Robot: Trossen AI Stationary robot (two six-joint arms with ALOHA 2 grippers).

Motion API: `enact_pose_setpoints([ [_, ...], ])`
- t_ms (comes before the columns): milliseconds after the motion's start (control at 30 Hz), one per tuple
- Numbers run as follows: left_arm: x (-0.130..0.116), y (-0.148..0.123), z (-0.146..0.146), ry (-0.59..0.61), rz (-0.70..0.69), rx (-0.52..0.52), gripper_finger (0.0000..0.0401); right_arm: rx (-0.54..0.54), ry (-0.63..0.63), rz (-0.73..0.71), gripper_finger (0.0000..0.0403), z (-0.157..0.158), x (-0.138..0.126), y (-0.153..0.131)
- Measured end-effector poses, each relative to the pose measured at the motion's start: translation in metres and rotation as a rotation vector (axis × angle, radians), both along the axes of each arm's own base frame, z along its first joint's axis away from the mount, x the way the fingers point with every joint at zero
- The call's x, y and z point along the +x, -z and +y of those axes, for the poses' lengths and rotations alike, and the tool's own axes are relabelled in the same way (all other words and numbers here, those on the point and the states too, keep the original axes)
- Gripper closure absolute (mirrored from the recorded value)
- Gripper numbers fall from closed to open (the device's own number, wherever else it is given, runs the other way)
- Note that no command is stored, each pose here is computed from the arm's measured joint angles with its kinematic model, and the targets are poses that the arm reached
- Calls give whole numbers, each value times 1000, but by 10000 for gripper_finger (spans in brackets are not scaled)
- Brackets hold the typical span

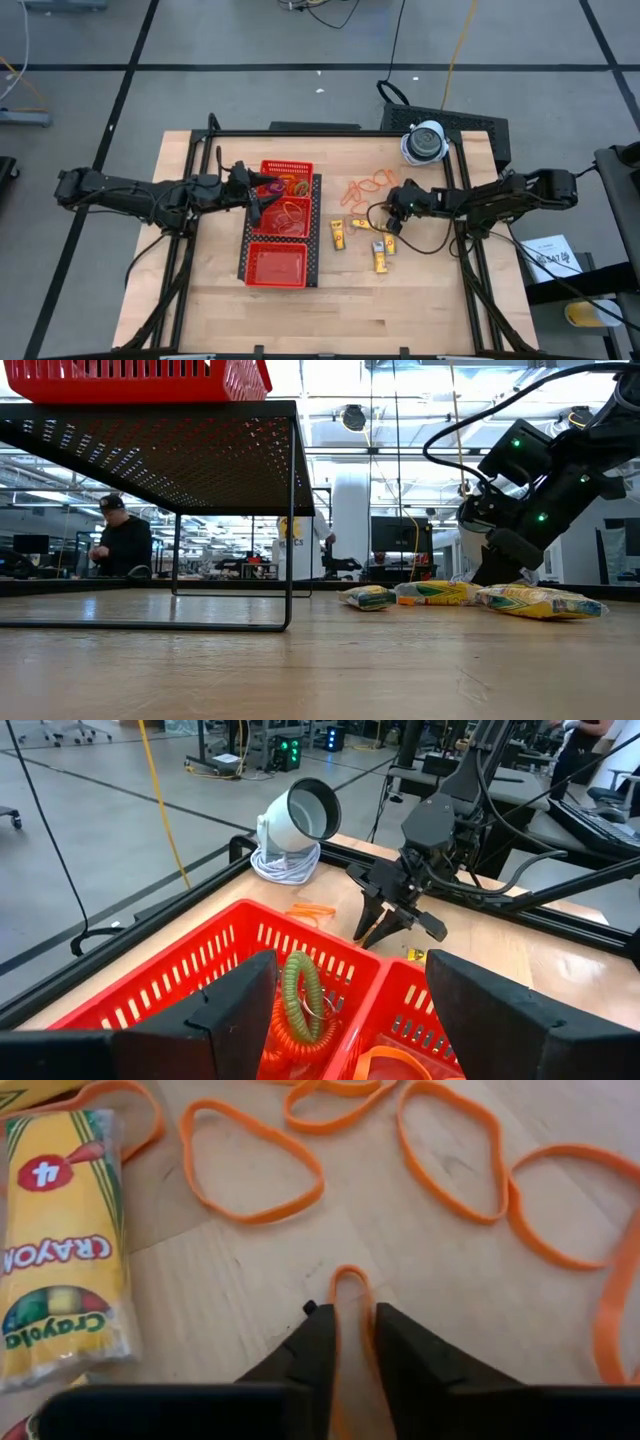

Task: Pick & Place Office Desk Supplies
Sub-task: Put the orange rubber band into the middle red basket on the shelf

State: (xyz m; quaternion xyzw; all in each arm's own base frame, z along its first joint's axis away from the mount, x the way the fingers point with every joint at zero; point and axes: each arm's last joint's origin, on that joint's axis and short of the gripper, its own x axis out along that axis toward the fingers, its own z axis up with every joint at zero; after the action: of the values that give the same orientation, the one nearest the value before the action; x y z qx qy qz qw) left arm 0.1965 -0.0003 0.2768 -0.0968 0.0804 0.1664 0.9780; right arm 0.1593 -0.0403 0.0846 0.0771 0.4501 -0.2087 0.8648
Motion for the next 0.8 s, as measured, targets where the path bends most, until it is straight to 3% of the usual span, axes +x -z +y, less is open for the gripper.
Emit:
enact_pose_setpoints([
  [167,0,0,0,0,0,0,132,-28,-47,15,390,0,0,0],
  [267,0,0,0,0,0,0,132,-60,-81,-4,398,0,2,-2],
  [567,0,0,0,-1,-2,-8,132,-164,-136,-260,402,-2,13,-30],
  [800,0,0,0,-2,-4,-8,132,-187,-138,-441,402,-2,15,-53],
])
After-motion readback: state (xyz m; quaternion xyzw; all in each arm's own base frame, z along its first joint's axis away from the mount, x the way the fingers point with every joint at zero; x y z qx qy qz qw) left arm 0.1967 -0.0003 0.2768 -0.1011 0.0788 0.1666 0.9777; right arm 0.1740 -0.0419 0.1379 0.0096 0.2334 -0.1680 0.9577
